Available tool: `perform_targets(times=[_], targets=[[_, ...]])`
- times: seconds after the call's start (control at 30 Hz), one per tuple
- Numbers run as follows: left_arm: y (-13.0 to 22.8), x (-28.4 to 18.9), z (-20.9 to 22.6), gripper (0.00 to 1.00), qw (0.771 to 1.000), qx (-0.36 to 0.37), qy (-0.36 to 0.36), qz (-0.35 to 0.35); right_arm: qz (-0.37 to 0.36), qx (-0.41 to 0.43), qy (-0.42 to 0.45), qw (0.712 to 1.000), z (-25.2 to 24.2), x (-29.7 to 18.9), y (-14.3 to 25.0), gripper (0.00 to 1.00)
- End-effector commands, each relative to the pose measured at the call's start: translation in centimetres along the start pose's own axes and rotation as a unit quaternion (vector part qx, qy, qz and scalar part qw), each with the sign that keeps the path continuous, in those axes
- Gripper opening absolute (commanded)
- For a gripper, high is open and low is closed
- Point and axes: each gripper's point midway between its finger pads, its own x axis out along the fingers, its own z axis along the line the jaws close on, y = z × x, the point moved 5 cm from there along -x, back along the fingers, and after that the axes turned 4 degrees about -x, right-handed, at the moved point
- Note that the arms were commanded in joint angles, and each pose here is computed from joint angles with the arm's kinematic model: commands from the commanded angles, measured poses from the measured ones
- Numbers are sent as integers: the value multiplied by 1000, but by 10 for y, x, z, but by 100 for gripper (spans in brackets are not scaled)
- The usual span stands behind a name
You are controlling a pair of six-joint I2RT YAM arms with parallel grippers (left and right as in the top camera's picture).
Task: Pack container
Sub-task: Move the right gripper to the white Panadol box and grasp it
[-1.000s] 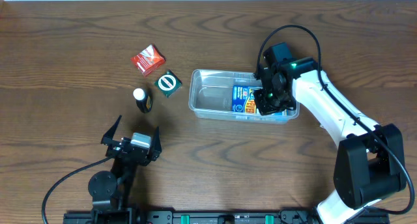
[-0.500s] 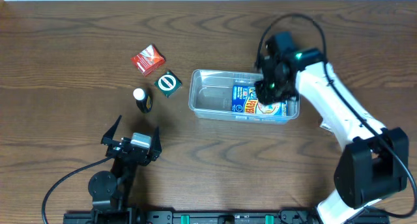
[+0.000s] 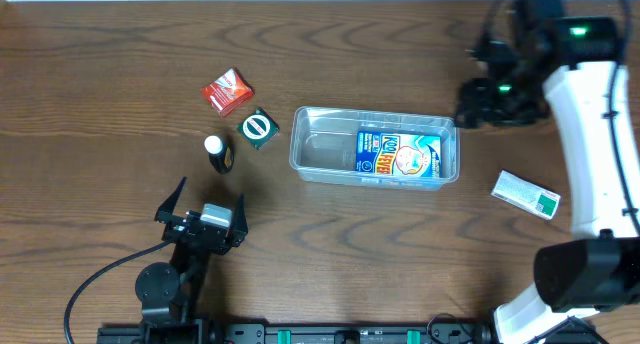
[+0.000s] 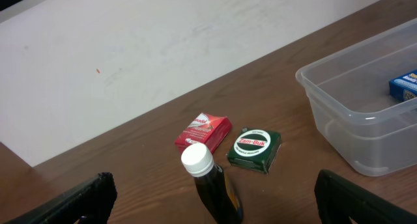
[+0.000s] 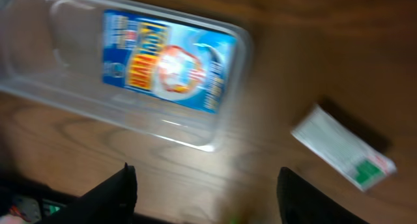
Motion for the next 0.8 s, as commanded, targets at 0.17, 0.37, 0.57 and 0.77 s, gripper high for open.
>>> perform_targets(times=[0.17,0.37,0.57,0.77], targets=[[15,2,-3,98,1000,-12,1,20,25,110,-8,994,-68,6,28,73],[15,2,-3,98,1000,-12,1,20,50,177,-14,983,-102,32,50,76],[15,2,-3,98,1000,-12,1,20,66,244,-20,967,-128,71,74,76],[15,2,-3,98,1000,-12,1,20,62,411,24,909,-157,101,95,77]])
